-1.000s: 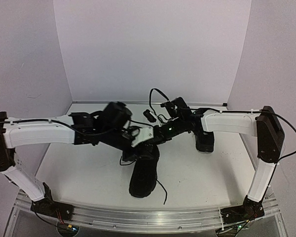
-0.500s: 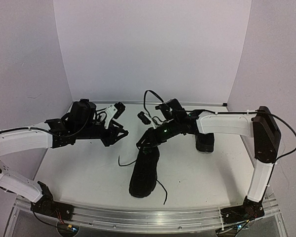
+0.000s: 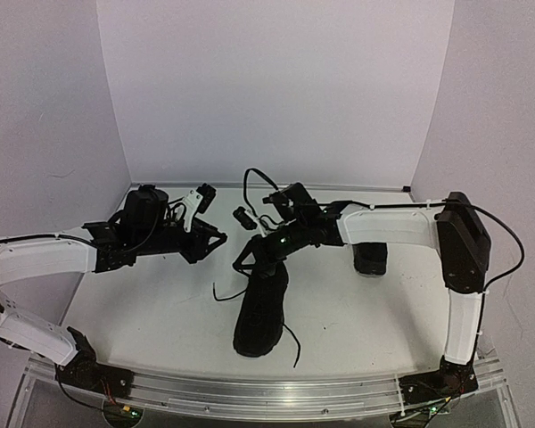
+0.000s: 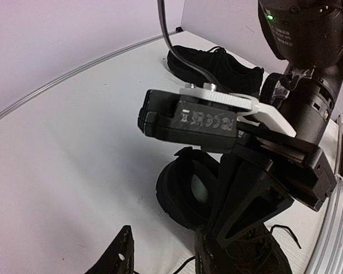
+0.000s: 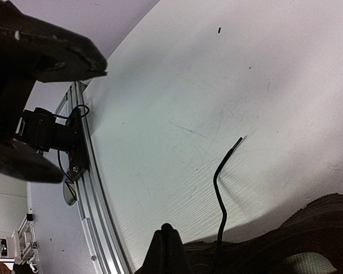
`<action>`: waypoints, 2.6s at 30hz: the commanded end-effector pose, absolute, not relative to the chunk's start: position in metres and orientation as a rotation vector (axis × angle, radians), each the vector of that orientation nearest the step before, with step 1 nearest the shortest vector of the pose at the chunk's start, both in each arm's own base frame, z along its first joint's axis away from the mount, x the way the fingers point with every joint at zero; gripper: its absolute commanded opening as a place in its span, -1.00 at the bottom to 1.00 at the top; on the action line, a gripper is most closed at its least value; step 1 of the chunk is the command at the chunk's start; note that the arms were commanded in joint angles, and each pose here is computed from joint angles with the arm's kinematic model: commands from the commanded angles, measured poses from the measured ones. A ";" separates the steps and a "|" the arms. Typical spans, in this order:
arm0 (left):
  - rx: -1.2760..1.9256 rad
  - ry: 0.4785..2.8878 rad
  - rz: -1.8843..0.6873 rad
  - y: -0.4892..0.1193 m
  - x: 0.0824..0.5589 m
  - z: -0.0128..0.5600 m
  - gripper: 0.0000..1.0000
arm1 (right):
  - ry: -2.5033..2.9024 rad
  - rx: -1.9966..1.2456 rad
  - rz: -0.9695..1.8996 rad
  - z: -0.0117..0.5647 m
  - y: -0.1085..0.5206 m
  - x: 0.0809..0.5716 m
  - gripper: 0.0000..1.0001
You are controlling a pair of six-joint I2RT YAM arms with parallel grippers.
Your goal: Tie the shoes
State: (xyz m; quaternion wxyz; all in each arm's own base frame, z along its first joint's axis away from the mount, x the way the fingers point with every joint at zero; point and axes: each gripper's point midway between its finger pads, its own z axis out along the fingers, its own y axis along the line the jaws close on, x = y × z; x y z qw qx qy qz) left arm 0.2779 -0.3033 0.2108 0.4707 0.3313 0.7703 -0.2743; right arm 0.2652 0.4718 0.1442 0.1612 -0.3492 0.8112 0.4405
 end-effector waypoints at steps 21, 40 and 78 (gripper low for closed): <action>0.678 1.875 -0.764 -0.295 0.272 0.216 -0.14 | 2.246 -0.925 1.143 0.205 0.424 0.285 0.31; 0.899 1.883 -1.038 -0.329 0.199 0.175 -0.31 | 2.321 -1.229 1.079 0.152 0.408 0.258 -0.27; 0.825 1.990 -1.092 -0.359 0.192 0.136 -0.44 | 2.356 -1.288 0.952 0.133 0.412 0.263 -0.62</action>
